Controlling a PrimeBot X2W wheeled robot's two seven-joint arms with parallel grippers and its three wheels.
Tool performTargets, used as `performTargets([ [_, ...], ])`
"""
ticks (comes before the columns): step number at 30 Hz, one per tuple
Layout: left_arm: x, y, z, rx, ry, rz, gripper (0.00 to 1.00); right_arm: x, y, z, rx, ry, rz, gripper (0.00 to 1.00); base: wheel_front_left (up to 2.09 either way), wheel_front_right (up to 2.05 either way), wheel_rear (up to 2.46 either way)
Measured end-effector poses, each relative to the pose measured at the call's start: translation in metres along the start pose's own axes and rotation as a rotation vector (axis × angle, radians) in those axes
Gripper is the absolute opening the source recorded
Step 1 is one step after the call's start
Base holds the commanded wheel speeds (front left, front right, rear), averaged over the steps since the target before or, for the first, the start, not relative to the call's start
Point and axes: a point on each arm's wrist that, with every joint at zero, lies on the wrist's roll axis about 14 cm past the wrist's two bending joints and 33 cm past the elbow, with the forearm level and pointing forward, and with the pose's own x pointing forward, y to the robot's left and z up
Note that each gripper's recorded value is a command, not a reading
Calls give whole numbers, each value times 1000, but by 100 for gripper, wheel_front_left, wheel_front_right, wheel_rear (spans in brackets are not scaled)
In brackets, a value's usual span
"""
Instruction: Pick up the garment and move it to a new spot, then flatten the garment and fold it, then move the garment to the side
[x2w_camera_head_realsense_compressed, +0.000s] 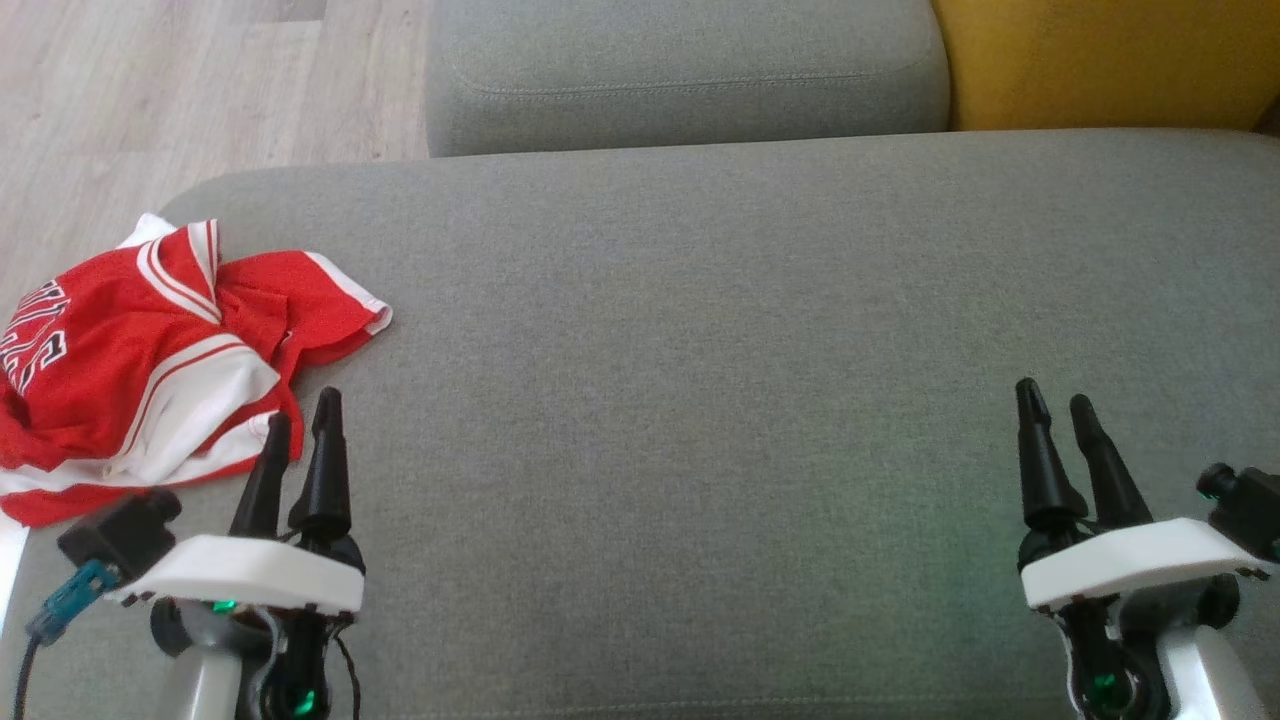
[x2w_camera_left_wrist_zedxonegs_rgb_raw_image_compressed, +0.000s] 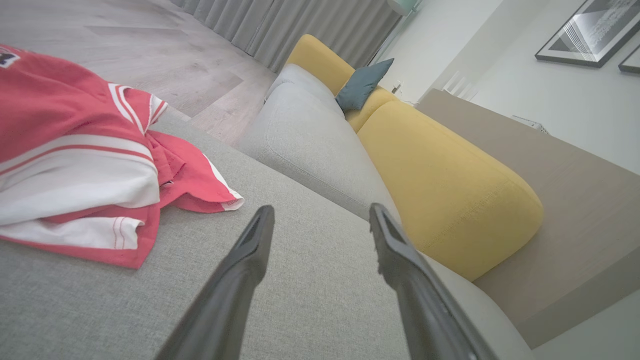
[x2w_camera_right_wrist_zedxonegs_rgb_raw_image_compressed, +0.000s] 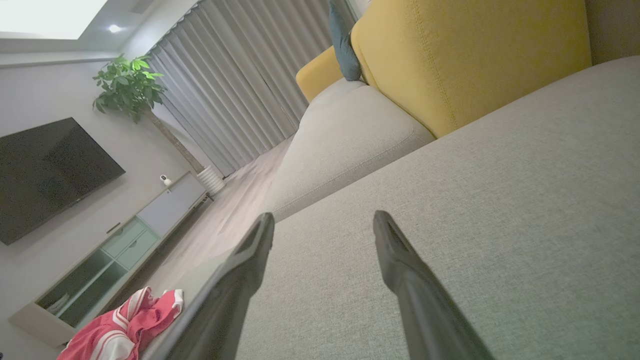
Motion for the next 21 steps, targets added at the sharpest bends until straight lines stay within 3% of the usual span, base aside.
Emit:
performTargets([
  [21,-1,-11,-9,270,5,-53,100,-5,2,-7,-268,30,8,100,0,0,0],
])
